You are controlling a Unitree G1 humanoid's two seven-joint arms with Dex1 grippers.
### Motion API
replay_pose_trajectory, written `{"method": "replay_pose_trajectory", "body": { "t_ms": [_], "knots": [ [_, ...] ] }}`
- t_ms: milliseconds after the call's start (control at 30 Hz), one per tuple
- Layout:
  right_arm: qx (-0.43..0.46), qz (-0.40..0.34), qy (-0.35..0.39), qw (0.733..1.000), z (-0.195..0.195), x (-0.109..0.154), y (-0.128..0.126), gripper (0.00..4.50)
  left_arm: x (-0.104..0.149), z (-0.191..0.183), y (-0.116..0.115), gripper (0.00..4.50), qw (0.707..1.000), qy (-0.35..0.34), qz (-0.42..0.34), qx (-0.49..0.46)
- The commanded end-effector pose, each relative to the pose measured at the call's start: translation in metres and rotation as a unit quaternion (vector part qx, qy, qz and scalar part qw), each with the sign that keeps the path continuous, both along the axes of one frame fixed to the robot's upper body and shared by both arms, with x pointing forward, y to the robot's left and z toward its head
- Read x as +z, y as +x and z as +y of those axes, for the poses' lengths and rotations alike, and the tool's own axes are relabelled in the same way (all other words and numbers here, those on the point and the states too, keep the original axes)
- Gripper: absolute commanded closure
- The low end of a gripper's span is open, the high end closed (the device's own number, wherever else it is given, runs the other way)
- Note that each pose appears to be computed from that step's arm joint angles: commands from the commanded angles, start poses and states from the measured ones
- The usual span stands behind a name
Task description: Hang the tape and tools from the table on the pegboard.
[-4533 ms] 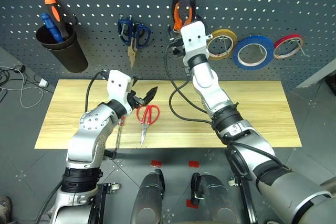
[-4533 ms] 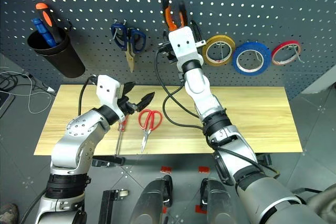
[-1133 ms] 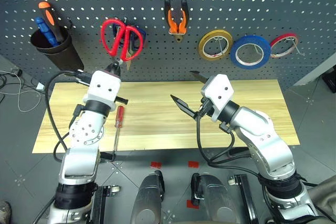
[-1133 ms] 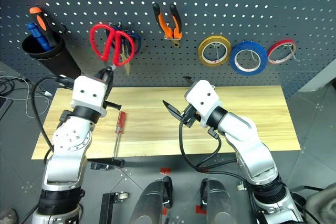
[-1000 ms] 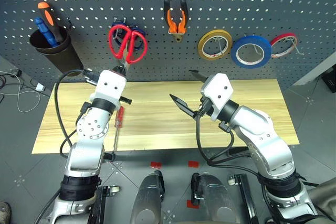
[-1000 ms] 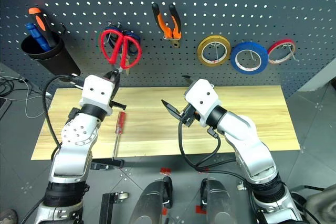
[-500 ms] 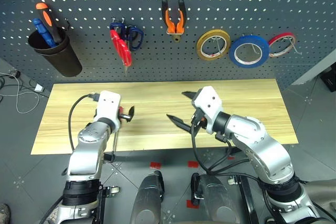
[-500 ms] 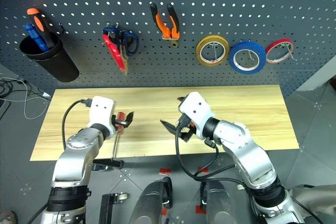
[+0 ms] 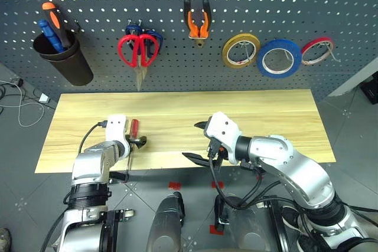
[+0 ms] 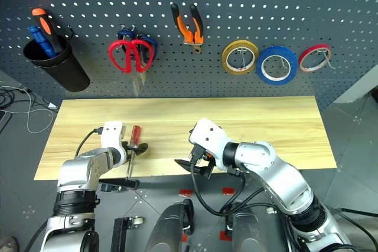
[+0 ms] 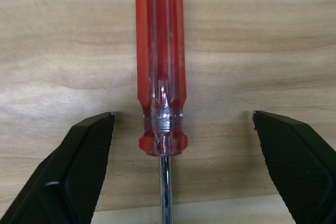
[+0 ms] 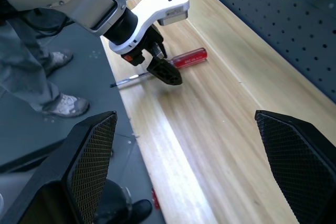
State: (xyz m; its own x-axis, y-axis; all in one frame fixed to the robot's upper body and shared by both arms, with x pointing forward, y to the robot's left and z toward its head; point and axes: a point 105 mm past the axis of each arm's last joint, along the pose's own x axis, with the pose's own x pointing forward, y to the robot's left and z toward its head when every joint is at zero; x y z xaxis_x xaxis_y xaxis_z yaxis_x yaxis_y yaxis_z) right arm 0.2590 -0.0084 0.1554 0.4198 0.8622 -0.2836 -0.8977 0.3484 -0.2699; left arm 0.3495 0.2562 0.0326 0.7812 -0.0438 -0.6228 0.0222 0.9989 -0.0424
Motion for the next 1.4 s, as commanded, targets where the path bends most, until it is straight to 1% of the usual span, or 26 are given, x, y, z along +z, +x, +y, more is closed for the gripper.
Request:
{"method": "replay_pose_trajectory", "body": {
  "t_ms": [33, 100, 233, 267, 300, 367, 400, 433, 500, 600, 633, 700, 767, 800, 833, 900, 933, 967, 1033, 1100, 1133, 1167, 1233, 1267, 1367, 1400],
  "knots": [
    [0.025, -0.019, 0.003, 1.000, 0.004, 0.008, -0.006, 0.00, -0.004, 0.009, 0.003, 0.24, 1.000, 0.000, 0.006, 0.010],
    [0.027, -0.020, -0.001, 0.999, 0.003, 0.008, -0.007, 0.00, -0.006, 0.008, 0.005, 0.59, 1.000, -0.001, 0.008, 0.007],
    [0.033, -0.027, -0.017, 0.999, 0.001, 0.007, -0.007, 0.00, -0.007, 0.005, 0.008, 1.86, 1.000, 0.004, 0.007, -0.006],
    [0.034, -0.029, -0.019, 0.999, 0.001, 0.008, -0.007, 0.00, -0.005, 0.006, 0.010, 2.10, 1.000, 0.008, 0.001, -0.010],
    [0.035, -0.029, -0.020, 0.999, 0.001, 0.007, -0.007, 0.00, -0.004, 0.007, 0.012, 2.46, 1.000, 0.012, -0.004, -0.013],
    [0.036, -0.034, -0.021, 0.999, 0.001, 0.009, -0.007, 0.00, 0.004, 0.009, 0.016, 3.01, 0.999, 0.025, -0.022, -0.025],
    [0.035, -0.036, -0.021, 0.999, 0.001, 0.010, -0.006, 0.00, 0.008, 0.010, 0.017, 3.36, 0.999, 0.027, -0.032, -0.031],
    [0.035, -0.038, -0.020, 0.998, 0.001, 0.011, -0.006, 0.00, 0.013, 0.011, 0.018, 3.59, 0.998, 0.028, -0.044, -0.035],
    [0.031, -0.042, -0.018, 0.998, 0.002, 0.012, -0.004, 0.00, 0.029, 0.012, 0.019, 3.59, 0.994, 0.039, -0.090, -0.047],
    [0.023, -0.045, -0.011, 0.999, 0.001, 0.014, -0.001, 0.00, 0.055, 0.017, 0.017, 3.59, 0.980, 0.089, -0.172, -0.054],
    [0.008, -0.048, 0.004, 0.999, 0.000, 0.019, 0.003, 0.00, 0.083, 0.020, 0.010, 3.59, 0.960, 0.125, -0.245, -0.052],
    [-0.012, -0.048, 0.027, 0.998, -0.002, 0.027, 0.007, 0.00, 0.122, 0.019, -0.010, 3.59, 0.922, 0.172, -0.343, -0.047],
    [-0.019, -0.045, 0.041, 0.998, -0.004, 0.030, 0.008, 0.00, 0.139, 0.013, -0.025, 3.59, 0.900, 0.196, -0.386, -0.048],
    [-0.015, -0.047, 0.055, 0.997, -0.004, 0.035, 0.007, 0.00, 0.154, 0.011, -0.036, 3.59, 0.879, 0.231, -0.416, -0.042],
    [-0.012, -0.049, 0.065, 0.997, -0.003, 0.039, 0.006, 0.00, 0.163, 0.009, -0.043, 3.59, 0.863, 0.254, -0.436, -0.038],
    [-0.008, -0.053, 0.090, 0.995, -0.002, 0.048, 0.005, 0.00, 0.181, 0.005, -0.054, 3.59, 0.837, 0.281, -0.469, -0.022],
    [-0.006, -0.057, 0.103, 0.993, -0.001, 0.054, 0.006, 0.00, 0.198, 0.004, -0.060, 3.59, 0.816, 0.297, -0.496, -0.005],
    [-0.004, -0.059, 0.113, 0.992, -0.001, 0.059, 0.007, 0.00, 0.210, 0.004, -0.064, 3.59, 0.802, 0.304, -0.515, 0.012],
    [0.000, -0.061, 0.121, 0.991, 0.000, 0.064, 0.008, 0.00, 0.226, 0.006, -0.068, 3.59, 0.785, 0.309, -0.536, 0.037],
    [0.002, -0.064, 0.125, 0.990, 0.002, 0.067, 0.010, 0.00, 0.248, 0.008, -0.066, 3.59, 0.769, 0.301, -0.561, 0.057],
    [0.004, -0.065, 0.128, 0.990, 0.004, 0.070, 0.011, 0.00, 0.261, 0.011, -0.063, 3.59, 0.763, 0.289, -0.575, 0.068],
    [0.005, -0.066, 0.130, 0.989, 0.005, 0.071, 0.012, 0.00, 0.269, 0.012, -0.060, 3.59, 0.759, 0.279, -0.583, 0.074],
    [0.012, -0.069, 0.137, 0.988, 0.011, 0.075, 0.013, 0.00, 0.294, 0.015, -0.046, 3.59, 0.754, 0.234, -0.608, 0.082],
    [0.013, -0.071, 0.140, 0.988, 0.014, 0.077, 0.013, 0.00, 0.306, 0.013, -0.037, 3.59, 0.751, 0.214, -0.621, 0.070],
    [0.021, -0.076, 0.144, 0.986, 0.022, 0.081, 0.014, 0.00, 0.338, 0.012, -0.018, 3.59, 0.738, 0.175, -0.650, 0.047],
    [0.024, -0.078, 0.145, 0.986, 0.024, 0.082, 0.013, 0.00, 0.345, 0.014, -0.013, 3.59, 0.736, 0.165, -0.655, 0.044]
  ]
}}
